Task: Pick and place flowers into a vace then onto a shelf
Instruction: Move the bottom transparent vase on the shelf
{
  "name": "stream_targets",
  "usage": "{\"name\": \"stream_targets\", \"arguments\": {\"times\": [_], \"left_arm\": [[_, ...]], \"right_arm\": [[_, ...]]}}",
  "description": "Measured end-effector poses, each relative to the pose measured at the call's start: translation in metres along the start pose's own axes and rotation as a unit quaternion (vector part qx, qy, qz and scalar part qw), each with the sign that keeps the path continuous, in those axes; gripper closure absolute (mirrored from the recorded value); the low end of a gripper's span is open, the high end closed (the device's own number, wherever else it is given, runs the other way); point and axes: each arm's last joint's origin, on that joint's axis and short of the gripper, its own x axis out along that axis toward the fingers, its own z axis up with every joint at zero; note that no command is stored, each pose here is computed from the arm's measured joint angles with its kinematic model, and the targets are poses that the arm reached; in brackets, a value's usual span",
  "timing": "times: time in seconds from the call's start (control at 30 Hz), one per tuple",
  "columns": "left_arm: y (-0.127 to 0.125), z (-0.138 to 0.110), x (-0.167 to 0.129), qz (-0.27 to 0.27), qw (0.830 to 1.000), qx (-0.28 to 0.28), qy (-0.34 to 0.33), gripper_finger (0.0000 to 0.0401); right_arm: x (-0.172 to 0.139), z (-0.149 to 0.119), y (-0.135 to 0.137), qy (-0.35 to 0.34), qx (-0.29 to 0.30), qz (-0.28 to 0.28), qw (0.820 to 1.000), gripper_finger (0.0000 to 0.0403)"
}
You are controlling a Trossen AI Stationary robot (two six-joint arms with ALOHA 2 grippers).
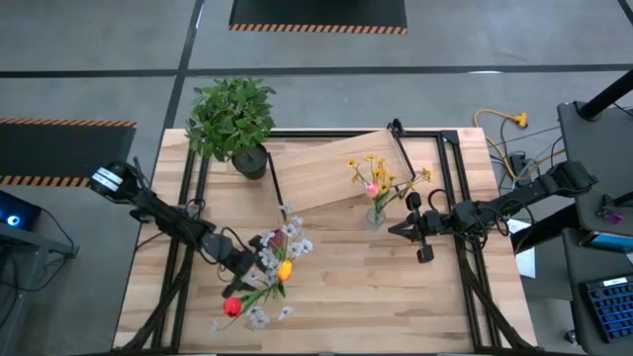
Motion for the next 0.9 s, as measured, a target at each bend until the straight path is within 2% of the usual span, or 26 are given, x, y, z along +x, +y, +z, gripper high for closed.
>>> {"name": "stream_targets", "arguments": {"times": [0.17, 0.3, 0.9], "left_arm": [[-0.001, 0.013, 0.006, -0.003, 1.000, -0.001, -0.021, 0.0185], [-0.002, 0.019, 0.009, -0.004, 0.999, -0.028, -0.027, 0.0185], [-0.001, 0.017, 0.011, 0.001, 1.000, -0.017, -0.012, 0.0185]], "right_arm": [[0.000, 0.000, 0.000, -0.001, -0.002, 0.000, 1.000, 0.0394], [0.000, 0.000, 0.000, -0.001, -0.004, 0.000, 1.000, 0.0394], [0.000, 0.000, 0.000, -0.001, -0.017, 0.000, 1.000, 0.0394]]}}
